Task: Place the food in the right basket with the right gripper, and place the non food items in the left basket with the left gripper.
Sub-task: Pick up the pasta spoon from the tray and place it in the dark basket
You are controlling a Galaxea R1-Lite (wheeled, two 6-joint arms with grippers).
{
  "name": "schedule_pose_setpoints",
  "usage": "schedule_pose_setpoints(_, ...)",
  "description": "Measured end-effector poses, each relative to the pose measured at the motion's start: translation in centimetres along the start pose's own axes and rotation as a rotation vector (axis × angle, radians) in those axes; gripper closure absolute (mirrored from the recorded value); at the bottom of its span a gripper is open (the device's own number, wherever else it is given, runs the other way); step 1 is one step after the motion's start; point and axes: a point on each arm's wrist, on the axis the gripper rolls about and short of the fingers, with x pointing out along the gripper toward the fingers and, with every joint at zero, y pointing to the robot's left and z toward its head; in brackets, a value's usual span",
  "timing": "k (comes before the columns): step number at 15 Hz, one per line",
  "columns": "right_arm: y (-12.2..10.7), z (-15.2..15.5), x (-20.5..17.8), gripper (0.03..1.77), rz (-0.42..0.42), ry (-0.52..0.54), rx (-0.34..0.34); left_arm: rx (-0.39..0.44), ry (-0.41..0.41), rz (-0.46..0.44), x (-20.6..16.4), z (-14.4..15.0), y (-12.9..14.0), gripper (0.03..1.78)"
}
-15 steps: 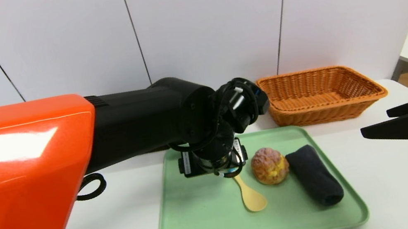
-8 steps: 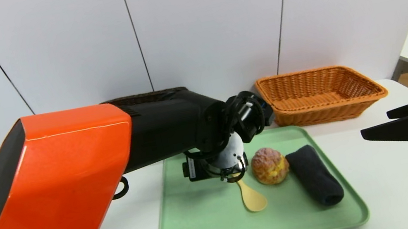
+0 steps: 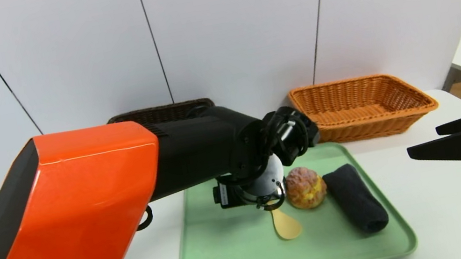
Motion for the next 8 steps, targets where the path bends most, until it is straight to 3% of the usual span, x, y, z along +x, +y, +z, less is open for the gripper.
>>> schedule_pose_setpoints(8,-0.02,-0.08,0.06,0.10,0.000,0.004,0.002,0.021,-0.005,-0.010,0.77,-0.25,-0.52,0.12)
